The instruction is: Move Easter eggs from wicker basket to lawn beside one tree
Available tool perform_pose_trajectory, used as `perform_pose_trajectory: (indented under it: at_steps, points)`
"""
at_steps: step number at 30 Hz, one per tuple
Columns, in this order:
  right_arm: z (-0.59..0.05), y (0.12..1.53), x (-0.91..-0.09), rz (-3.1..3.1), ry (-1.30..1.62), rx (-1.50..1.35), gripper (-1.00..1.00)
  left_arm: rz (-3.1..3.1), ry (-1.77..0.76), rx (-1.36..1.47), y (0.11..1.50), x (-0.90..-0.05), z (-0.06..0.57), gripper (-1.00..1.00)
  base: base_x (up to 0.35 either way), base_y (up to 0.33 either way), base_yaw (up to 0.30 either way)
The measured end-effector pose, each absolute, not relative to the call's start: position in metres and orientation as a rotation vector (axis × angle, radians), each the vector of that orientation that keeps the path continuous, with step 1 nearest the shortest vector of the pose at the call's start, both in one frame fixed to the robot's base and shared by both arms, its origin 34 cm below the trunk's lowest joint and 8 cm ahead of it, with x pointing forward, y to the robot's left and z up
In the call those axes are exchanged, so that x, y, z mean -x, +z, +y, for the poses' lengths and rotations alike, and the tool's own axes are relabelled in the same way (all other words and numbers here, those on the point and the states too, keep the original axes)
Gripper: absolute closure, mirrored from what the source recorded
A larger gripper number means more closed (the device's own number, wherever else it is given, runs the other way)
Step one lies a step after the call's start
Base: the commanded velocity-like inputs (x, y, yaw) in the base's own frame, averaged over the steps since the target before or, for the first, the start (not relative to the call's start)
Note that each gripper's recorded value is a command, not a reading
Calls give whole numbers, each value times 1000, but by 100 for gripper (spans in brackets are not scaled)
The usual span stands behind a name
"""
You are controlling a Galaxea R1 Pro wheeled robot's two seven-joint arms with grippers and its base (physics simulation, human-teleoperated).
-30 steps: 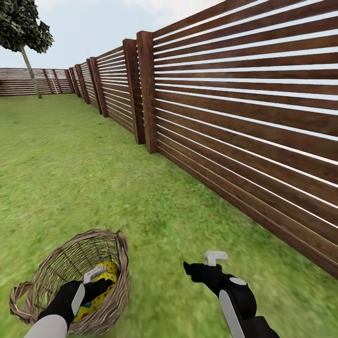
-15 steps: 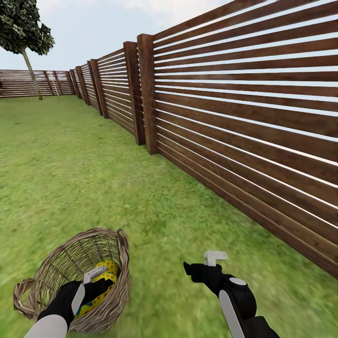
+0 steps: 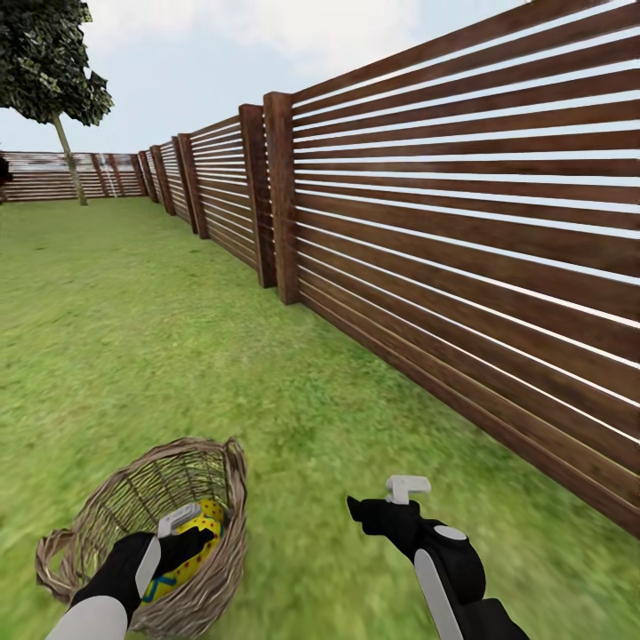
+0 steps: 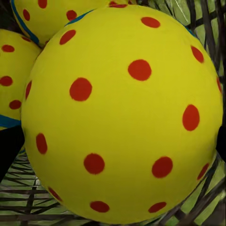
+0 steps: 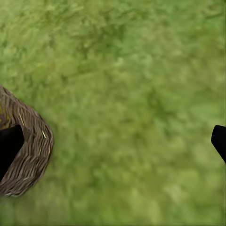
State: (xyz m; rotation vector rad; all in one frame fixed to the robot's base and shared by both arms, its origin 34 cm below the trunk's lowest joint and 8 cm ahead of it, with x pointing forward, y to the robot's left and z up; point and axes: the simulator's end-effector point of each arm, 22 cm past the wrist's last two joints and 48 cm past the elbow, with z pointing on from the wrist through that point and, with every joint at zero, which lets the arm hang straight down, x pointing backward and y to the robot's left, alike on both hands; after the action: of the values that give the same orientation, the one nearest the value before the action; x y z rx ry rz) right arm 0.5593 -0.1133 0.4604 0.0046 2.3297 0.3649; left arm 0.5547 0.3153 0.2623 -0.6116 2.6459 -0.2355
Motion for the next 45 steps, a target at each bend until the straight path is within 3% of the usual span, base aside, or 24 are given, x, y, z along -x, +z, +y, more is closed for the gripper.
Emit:
perform_pose_trajectory:
  at_steps: [45]
  points:
    - [-113, 553, -567, 2199, 349, 22, -100, 2494, -257, 598, 363, -594, 323, 100, -9, 9, 0]
